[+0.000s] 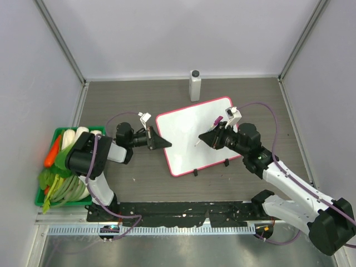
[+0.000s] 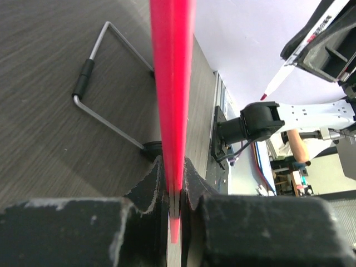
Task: Write a sentence on the whiteboard
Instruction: Move the whiteboard stand to the corner of the board.
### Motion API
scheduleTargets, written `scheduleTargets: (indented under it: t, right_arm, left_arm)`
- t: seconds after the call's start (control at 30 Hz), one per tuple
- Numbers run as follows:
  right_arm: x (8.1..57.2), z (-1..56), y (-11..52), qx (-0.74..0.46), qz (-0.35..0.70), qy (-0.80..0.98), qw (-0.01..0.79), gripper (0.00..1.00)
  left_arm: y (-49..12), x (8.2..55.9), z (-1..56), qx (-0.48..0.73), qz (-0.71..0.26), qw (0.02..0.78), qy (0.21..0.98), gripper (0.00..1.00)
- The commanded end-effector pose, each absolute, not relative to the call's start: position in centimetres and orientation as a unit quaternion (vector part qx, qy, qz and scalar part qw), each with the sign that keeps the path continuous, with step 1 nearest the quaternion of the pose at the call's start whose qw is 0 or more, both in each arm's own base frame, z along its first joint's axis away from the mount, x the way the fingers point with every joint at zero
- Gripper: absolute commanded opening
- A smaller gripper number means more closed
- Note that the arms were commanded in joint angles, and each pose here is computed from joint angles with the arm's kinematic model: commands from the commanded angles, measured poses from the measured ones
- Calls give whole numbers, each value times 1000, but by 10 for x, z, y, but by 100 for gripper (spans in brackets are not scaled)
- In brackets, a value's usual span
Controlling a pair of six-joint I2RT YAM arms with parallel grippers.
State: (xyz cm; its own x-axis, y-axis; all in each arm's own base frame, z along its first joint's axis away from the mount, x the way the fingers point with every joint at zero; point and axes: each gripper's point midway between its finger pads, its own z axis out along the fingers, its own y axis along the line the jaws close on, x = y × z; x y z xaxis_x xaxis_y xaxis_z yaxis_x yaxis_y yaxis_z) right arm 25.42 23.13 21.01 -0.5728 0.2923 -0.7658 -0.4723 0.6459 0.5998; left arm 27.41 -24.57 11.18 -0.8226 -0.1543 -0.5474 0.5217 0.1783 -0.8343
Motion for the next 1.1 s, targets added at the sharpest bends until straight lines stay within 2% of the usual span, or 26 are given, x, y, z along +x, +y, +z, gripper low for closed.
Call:
scheduleTargets:
  t: [0.0, 0.53, 0.73, 0.8, 0.83, 0.9, 1.07]
  right_arm:
    - [259, 239, 228, -64, 419, 757, 497, 1]
    - [260, 242, 226, -69, 410, 758, 503, 1]
    - [260, 240, 225, -68, 407, 760, 502, 1]
    - [260, 241, 225, -68, 407, 760, 502, 1]
    - [259, 241, 225, -70, 408, 759, 502, 1]
    - [259, 243, 225, -69, 408, 759, 503, 1]
    - [258, 243, 223, -70, 406, 758, 505, 1]
  left_arm:
    - [-259, 245, 127, 192, -646, 267, 689, 0]
    - [-265, 218, 125, 218, -661, 218, 684, 0]
    - [-267, 230, 119, 194, -650, 223, 700, 0]
    - [-267, 241, 112, 171, -630, 228, 722, 12]
    - [-266, 245, 107, 164, -618, 233, 733, 23]
    - [-264, 254, 106, 158, -594, 256, 746, 36]
    - [-258, 264, 115, 150, -559, 298, 759, 60]
